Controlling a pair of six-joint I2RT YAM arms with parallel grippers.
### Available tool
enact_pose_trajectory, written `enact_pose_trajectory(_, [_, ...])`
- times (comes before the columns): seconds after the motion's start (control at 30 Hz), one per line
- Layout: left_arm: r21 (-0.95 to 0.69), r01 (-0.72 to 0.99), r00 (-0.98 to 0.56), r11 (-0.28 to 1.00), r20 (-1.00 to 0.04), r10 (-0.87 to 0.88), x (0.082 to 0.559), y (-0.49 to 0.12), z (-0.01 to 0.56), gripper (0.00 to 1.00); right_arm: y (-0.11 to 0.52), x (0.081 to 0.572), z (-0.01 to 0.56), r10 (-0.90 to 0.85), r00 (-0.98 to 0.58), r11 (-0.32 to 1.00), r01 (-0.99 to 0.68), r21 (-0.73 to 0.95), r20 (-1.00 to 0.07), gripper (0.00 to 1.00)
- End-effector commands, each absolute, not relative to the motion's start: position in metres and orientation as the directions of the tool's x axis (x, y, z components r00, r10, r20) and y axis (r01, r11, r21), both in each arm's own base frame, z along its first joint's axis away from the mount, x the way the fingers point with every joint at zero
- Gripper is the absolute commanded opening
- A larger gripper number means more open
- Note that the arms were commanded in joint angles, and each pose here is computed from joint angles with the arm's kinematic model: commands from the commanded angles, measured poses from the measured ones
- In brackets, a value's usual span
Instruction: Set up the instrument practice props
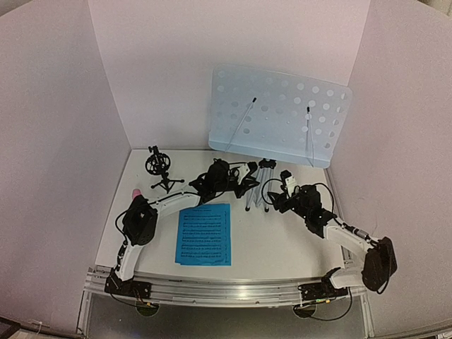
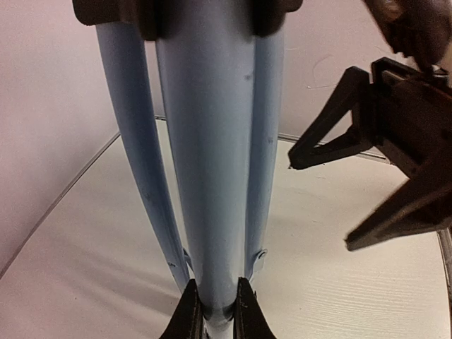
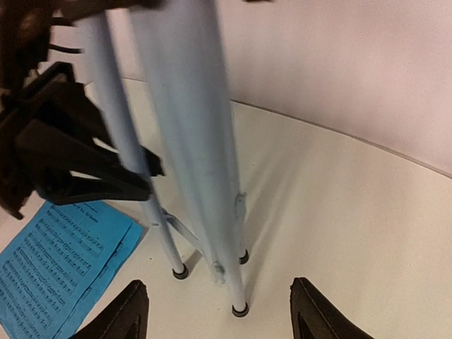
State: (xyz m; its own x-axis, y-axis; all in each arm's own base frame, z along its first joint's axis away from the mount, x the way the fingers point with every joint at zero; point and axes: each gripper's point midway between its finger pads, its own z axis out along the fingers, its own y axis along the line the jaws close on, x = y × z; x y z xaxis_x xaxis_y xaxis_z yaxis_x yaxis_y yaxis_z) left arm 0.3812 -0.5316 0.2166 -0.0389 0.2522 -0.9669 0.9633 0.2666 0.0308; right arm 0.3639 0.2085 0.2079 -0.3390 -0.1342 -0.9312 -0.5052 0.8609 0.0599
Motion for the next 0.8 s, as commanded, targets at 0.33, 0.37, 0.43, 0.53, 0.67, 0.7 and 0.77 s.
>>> enact_pose_trajectory(0.33, [0.024, 0.963, -0.063, 0.27, -0.949, 0.309, 0.39, -0.53, 0.186, 0.0, 0.213, 0.415, 0.205, -0.121, -0.316, 0.801, -0.591, 0.095, -0.941, 0.61])
enact_pose_trajectory(0.37, [0.023, 0.962, -0.063, 0.27, -0.95, 0.306, 0.39, -0.53, 0.186, 0.0, 0.214, 0.417, 0.206, -0.124, -0.312, 0.797, -0.597, 0.093, -0.942, 0.6])
enact_pose_trajectory(0.43, [0.022, 0.963, -0.063, 0.269, -0.951, 0.303, 0.391, -0.53, 0.187, 0.0, 0.216, 0.42, 0.208, -0.131, -0.303, 0.787, -0.611, 0.087, -0.944, 0.55])
enact_pose_trajectory(0.53, [0.023, 0.963, -0.062, 0.27, -0.951, 0.302, 0.391, -0.53, 0.188, 0.0, 0.218, 0.424, 0.209, -0.14, -0.293, 0.779, -0.622, 0.077, -0.946, 0.52])
enact_pose_trajectory(0.67, [0.023, 0.961, -0.062, 0.276, -0.953, 0.297, 0.393, -0.53, 0.19, 0.0, 0.225, 0.425, 0.211, -0.135, -0.293, 0.753, -0.652, 0.095, -0.946, 0.51])
enact_pose_trajectory(0.7, [0.022, 0.961, -0.063, 0.274, -0.953, 0.298, 0.393, -0.53, 0.189, 0.0, 0.227, 0.426, 0.211, -0.133, -0.295, 0.746, -0.658, 0.1, -0.946, 0.49])
enact_pose_trajectory(0.77, [0.021, 0.962, -0.064, 0.272, -0.953, 0.297, 0.393, -0.53, 0.189, 0.0, 0.229, 0.427, 0.212, -0.13, -0.296, 0.741, -0.663, 0.105, -0.946, 0.39])
